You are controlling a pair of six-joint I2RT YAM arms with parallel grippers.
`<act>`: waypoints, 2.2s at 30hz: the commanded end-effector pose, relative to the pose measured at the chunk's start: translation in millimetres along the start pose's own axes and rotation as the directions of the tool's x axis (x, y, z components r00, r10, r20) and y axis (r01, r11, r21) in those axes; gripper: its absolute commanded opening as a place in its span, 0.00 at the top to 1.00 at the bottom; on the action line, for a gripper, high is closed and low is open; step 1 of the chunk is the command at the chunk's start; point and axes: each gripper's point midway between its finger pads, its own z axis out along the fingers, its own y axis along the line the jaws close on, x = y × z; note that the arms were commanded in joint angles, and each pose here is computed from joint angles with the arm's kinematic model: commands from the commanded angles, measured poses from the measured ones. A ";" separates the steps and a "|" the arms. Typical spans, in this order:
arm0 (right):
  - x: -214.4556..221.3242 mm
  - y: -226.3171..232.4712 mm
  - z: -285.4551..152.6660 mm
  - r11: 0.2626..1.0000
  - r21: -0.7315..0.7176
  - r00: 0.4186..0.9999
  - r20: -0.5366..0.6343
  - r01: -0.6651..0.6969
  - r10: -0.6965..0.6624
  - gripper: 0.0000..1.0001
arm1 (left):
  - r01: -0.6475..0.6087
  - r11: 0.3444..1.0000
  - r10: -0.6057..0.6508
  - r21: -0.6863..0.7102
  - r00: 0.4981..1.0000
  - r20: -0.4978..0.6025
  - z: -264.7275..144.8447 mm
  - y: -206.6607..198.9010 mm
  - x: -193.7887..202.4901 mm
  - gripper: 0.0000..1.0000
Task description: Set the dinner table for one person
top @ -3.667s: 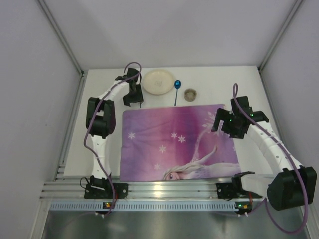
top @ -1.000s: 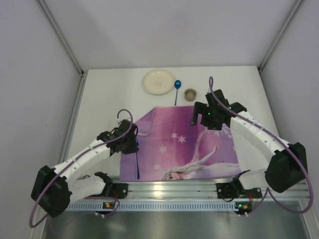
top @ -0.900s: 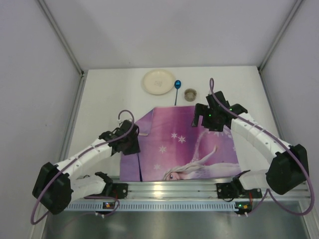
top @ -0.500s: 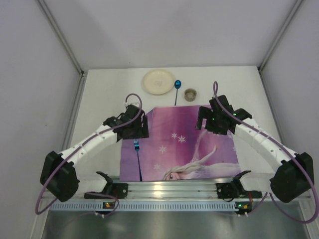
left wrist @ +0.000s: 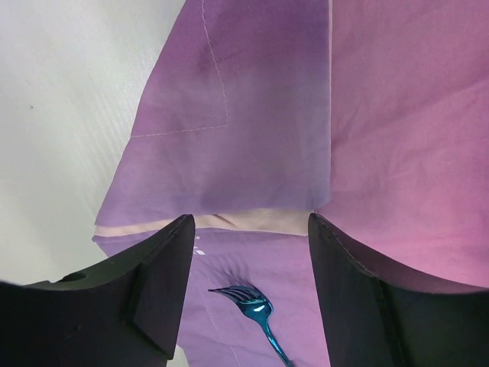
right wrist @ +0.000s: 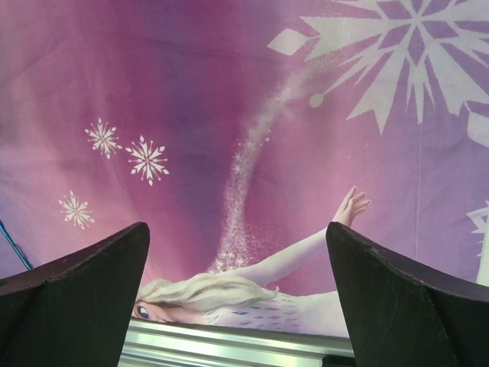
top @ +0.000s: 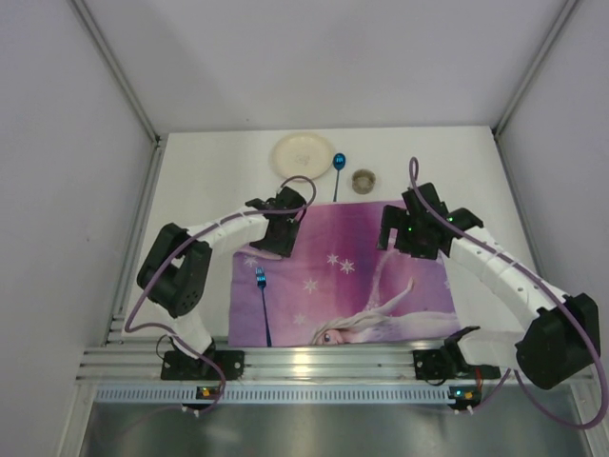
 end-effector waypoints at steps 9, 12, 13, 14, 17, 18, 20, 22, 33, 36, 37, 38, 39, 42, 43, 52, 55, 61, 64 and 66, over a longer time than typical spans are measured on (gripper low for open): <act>-3.3 -23.9 -7.6 0.999 0.036 0.999 0.030 -0.013 0.012 0.00 | -0.043 0.998 0.041 0.050 0.999 0.025 4.3 -13.3 -16.4 0.42; -6.1 -23.4 -7.1 0.999 0.038 0.999 0.031 -0.009 0.008 0.00 | -0.032 0.997 0.031 0.072 0.999 0.020 0.8 -18.3 -15.9 0.43; -6.6 -23.6 -6.3 0.999 0.041 1.000 0.029 -0.006 0.005 0.00 | -0.021 0.997 0.020 0.074 1.000 0.024 -1.6 -19.5 -16.7 0.43; -6.4 -24.2 -5.2 0.999 0.044 1.000 0.025 -0.006 0.005 0.00 | -0.017 0.997 0.014 0.078 0.999 0.031 -3.6 -20.4 -18.0 0.43; -7.3 -24.0 -2.1 0.999 0.048 1.000 0.020 -0.008 0.007 0.01 | 0.000 0.997 -0.003 0.080 0.999 0.036 -5.5 -21.1 -18.6 0.43; -6.4 -23.8 -0.4 0.999 0.049 1.000 0.014 -0.005 0.004 0.00 | -0.001 0.997 -0.002 0.077 0.999 0.032 -3.7 -21.3 -18.4 0.43; -6.6 -22.6 1.2 0.999 0.045 1.000 0.012 -0.005 0.004 0.00 | -0.009 0.997 0.007 0.073 1.000 0.017 -0.9 -22.4 -15.6 0.44; -7.3 -23.2 2.8 0.999 0.049 1.000 0.009 -0.001 0.001 0.00 | -0.012 0.998 0.011 0.068 1.000 0.018 -0.4 -22.7 -15.6 0.44; -15.4 -23.4 8.9 0.998 0.061 1.000 0.003 0.007 -0.007 0.00 | -0.052 0.999 0.052 0.000 0.999 -0.011 12.6 -15.7 -14.5 0.47; -18.5 -25.2 10.2 0.998 0.065 1.000 0.005 0.007 -0.007 0.00 | -0.064 0.998 0.063 -0.020 0.998 -0.022 14.3 -11.9 -11.5 0.51; -19.0 -25.7 10.7 0.998 0.065 1.000 0.003 0.006 -0.006 0.00 | -0.065 0.998 0.064 -0.024 0.998 -0.023 14.7 -10.6 -11.2 0.52; -20.6 -25.3 10.3 0.998 0.065 1.000 0.005 0.005 -0.005 0.00 | -0.067 0.997 0.066 -0.029 0.997 -0.025 15.2 -9.5 -10.2 0.54; -21.2 -24.9 11.3 0.998 0.064 1.000 0.002 0.005 -0.005 0.00 | -0.068 0.997 0.067 -0.034 0.997 -0.027 15.6 -8.7 -9.8 0.56; -24.7 -22.4 11.7 0.998 0.060 1.000 0.004 0.006 -0.006 0.00 | -0.064 0.997 0.064 -0.041 0.998 -0.013 11.2 -7.1 -14.6 0.69; -25.7 -21.7 11.9 0.998 0.059 1.000 0.006 0.004 -0.005 0.00 | -0.062 0.997 0.062 -0.042 0.998 -0.005 9.3 -6.8 -17.5 0.74; -32.6 -18.3 11.8 0.998 0.056 1.000 0.011 0.013 -0.014 0.00 | -0.086 0.992 0.093 -0.091 0.993 0.073 -15.2 4.6 -56.6 1.00; -33.7 -18.0 11.2 0.998 0.054 1.000 0.013 0.015 -0.016 0.00 | -0.091 0.983 0.109 -0.160 0.988 0.108 -25.3 24.7 -81.8 1.00; -35.6 -10.5 10.3 1.000 0.024 1.000 0.004 0.016 -0.016 0.00 | 0.219 0.841 -0.164 -0.495 0.975 0.152 -38.1 136.8 -113.0 0.02; -42.2 -3.7 7.6 1.000 -0.003 1.000 0.018 0.018 -0.018 0.00 | 0.279 0.842 -0.227 -0.462 0.960 0.166 -45.9 140.2 -115.4 0.01; -50.3 2.5 7.0 1.000 -0.020 0.999 0.031 0.022 -0.022 0.00 | 0.302 0.850 -0.241 -0.431 0.952 0.190 -51.8 138.9 -114.6 0.02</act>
